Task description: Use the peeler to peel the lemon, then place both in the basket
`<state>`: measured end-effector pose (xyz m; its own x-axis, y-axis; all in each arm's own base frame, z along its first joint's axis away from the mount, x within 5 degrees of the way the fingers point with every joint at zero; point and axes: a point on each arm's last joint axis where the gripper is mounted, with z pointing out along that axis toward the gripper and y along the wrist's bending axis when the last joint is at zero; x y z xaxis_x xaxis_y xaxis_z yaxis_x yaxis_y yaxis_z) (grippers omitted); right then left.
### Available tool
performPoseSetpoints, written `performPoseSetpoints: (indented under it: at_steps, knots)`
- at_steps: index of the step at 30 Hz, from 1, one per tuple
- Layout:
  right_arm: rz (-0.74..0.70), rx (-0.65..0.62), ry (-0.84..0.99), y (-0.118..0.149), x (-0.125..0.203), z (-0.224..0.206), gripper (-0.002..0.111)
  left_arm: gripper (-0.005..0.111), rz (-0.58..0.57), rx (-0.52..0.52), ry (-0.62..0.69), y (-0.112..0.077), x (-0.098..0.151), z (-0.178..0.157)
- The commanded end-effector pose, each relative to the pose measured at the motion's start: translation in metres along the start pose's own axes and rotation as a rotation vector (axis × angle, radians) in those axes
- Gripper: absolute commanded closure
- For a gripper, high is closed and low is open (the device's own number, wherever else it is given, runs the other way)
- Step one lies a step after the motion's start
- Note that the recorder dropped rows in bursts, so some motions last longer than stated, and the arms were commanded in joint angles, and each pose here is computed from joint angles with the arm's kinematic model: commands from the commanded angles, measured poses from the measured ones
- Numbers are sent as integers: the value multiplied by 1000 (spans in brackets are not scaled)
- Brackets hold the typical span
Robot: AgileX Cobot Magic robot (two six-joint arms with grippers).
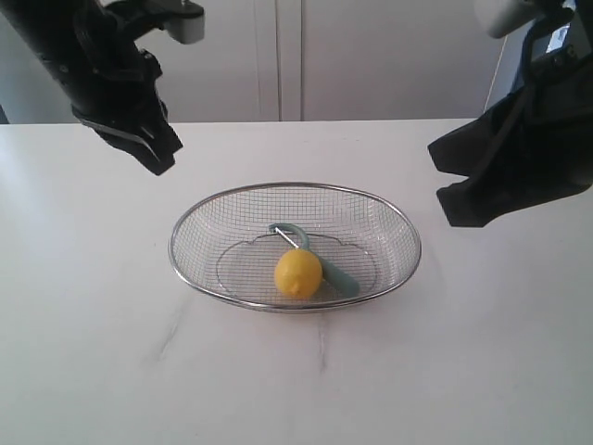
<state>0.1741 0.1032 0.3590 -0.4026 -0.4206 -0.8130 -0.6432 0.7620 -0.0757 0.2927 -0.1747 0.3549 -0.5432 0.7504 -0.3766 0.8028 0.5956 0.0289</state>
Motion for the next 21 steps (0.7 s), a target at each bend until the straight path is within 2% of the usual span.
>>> performPoseSetpoints:
  at_steps: [1,13,21]
  knots:
    - [0,12,-13,-1,0,-3,108,107,-35,-61,-47,-6,12,-38]
    - [-1,20,-35,-2,-2,-5,108,107,-41,-120,-168,-31,47,-113]
    - [-1,19,-33,-2,-2,-5,108,107,-38,-119,-166,-37,56,-124]
